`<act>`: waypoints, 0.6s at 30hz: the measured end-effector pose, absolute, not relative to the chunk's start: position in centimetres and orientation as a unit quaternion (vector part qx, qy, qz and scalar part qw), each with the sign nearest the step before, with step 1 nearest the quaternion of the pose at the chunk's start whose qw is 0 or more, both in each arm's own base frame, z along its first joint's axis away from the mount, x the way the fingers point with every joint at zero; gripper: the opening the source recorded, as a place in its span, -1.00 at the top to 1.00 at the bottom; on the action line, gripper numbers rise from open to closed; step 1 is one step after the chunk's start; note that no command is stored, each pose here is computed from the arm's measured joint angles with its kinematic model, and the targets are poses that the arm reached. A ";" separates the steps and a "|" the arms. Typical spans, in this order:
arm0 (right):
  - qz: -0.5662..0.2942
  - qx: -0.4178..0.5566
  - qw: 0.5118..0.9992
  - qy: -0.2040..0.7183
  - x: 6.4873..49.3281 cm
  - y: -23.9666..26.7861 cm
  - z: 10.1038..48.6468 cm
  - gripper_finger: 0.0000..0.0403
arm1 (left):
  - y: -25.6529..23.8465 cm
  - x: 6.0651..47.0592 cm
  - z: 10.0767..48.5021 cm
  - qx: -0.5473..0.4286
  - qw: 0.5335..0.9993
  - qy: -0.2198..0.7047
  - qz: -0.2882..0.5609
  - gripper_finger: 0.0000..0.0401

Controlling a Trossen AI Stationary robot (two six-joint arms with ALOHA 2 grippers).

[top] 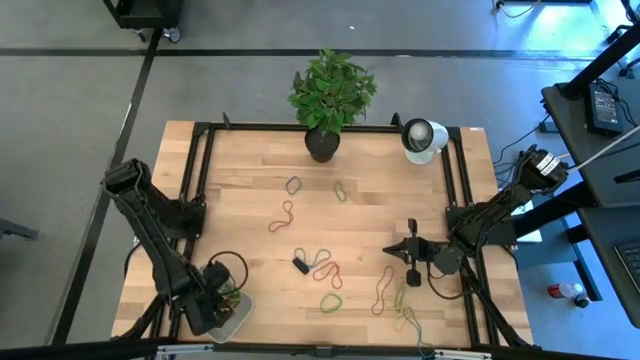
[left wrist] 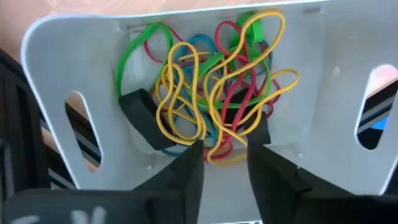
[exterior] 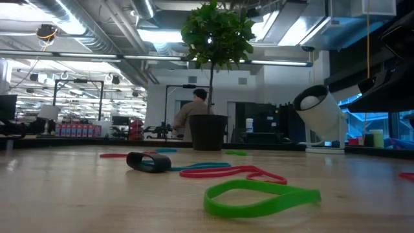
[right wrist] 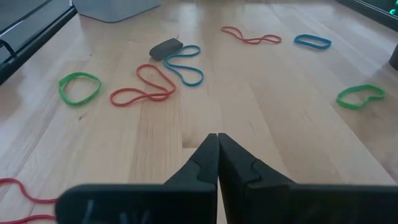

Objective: Pick and place rubber bands into bin
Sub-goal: Put the bottom right red rubber band into the gray bin

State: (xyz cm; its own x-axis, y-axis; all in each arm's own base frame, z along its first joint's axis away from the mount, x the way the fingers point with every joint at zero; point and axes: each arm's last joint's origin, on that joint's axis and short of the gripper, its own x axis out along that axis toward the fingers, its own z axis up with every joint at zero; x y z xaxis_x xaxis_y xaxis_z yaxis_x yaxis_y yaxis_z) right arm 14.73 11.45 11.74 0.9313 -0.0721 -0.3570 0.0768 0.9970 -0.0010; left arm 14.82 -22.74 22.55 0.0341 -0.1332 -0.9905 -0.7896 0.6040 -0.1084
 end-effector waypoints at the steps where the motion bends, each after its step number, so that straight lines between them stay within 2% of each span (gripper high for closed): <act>1: -0.038 0.006 0.983 0.182 14.7 11.5 11.7 0.97 | -22.7 14.8 22.5 -0.354 0.625 0.645 0.262 0.38; 5: -0.038 0.005 0.983 0.181 14.7 11.5 11.7 0.97 | -22.3 15.2 22.5 -0.343 0.643 0.633 0.261 0.30; 12: -0.038 0.005 0.983 0.181 14.7 11.5 11.7 0.97 | -20.3 17.2 23.4 -0.328 0.723 0.548 0.263 0.29; 18: -0.045 0.007 0.986 0.160 15.3 11.2 12.3 0.97 | -17.2 19.9 24.1 -0.198 0.808 0.503 0.234 0.40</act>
State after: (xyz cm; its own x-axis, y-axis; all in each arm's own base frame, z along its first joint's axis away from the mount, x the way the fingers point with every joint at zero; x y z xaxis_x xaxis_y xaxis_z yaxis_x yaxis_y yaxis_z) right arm 15.30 11.23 12.27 0.9447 -0.0860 -0.3164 0.0903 0.9959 -0.0014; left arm 19.94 -17.24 24.07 0.3849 0.1786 -0.9055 -0.5778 0.8117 -0.0855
